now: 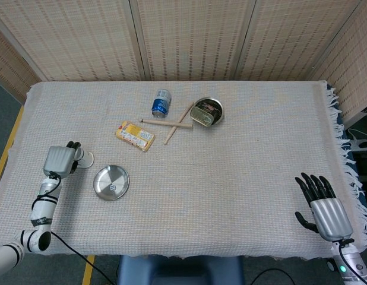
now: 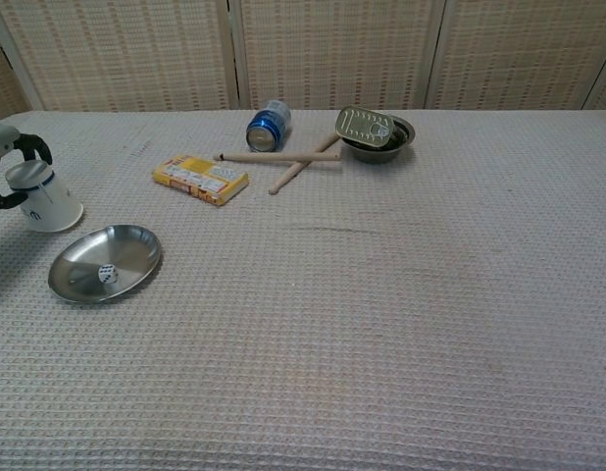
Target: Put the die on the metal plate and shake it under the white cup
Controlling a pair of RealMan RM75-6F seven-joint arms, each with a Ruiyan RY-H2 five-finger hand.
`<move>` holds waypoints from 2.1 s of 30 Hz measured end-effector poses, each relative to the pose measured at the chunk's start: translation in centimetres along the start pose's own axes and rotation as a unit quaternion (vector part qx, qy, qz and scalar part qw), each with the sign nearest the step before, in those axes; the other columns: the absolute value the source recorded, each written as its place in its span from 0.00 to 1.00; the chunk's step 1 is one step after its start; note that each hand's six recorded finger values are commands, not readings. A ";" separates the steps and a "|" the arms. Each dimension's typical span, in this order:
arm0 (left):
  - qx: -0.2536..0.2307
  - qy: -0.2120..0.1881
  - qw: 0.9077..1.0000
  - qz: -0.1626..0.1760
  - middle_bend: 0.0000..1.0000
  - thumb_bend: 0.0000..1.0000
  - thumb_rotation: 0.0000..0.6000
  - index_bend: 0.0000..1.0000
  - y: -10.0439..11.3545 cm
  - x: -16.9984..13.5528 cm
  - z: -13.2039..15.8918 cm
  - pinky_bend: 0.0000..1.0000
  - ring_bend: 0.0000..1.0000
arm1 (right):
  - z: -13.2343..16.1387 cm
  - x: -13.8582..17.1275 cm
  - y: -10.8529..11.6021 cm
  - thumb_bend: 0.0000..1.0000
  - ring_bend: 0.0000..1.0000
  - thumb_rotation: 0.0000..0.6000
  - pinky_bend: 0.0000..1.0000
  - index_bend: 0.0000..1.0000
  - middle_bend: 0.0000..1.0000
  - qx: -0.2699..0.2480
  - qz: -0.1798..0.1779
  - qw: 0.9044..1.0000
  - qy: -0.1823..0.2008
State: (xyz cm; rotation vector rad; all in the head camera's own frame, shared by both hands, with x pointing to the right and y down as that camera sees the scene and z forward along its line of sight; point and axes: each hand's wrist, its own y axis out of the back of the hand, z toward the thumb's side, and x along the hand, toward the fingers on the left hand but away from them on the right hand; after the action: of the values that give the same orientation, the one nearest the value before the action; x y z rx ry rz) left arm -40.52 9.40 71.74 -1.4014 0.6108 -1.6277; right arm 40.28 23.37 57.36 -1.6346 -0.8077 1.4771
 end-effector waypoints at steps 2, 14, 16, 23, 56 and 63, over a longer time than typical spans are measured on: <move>-0.010 -0.006 1.000 0.006 0.76 0.43 1.00 0.54 0.4 -0.3 0.2 0.90 0.73 | 0.1 0.1 0.1 0.20 0.00 0.91 0.00 0.00 0.00 -0.001 -0.001 1.000 0.002; -0.096 -0.073 0.991 0.066 0.88 0.42 1.00 0.65 4.1 -6.2 2.6 0.96 0.81 | 0.8 0.8 0.5 0.20 0.00 0.91 0.00 0.00 0.00 -0.011 -0.003 1.000 0.022; -0.101 -0.087 0.989 0.065 0.89 0.42 1.00 0.65 4.2 -7.6 3.2 0.96 0.81 | 0.8 0.9 0.6 0.20 0.00 0.91 0.00 0.00 0.00 -0.013 -0.003 1.000 0.025; -0.091 -0.113 0.989 0.033 0.89 0.42 1.00 0.66 2.9 -9.7 4.8 0.96 0.81 | 0.9 1.3 0.8 0.20 0.00 0.91 0.00 0.00 0.00 -0.017 -0.005 0.999 0.030; 0.019 -0.092 0.993 0.070 0.91 0.42 1.00 0.67 0.8 -8.1 6.2 0.97 0.83 | 0.7 0.9 0.6 0.20 0.00 0.91 0.00 0.00 0.00 -0.013 0.001 1.000 0.024; -0.007 -0.110 0.993 0.045 0.91 0.43 1.00 0.67 0.6 -8.8 6.8 0.97 0.83 | 0.7 1.0 0.7 0.20 0.00 0.91 0.00 0.00 0.00 -0.014 -0.003 1.000 0.025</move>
State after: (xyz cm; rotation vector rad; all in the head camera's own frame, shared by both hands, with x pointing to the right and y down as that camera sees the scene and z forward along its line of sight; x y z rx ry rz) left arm -34.05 17.77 68.29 -1.5177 0.5491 -1.3766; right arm 39.66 23.99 56.20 -1.6819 -0.8078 1.4223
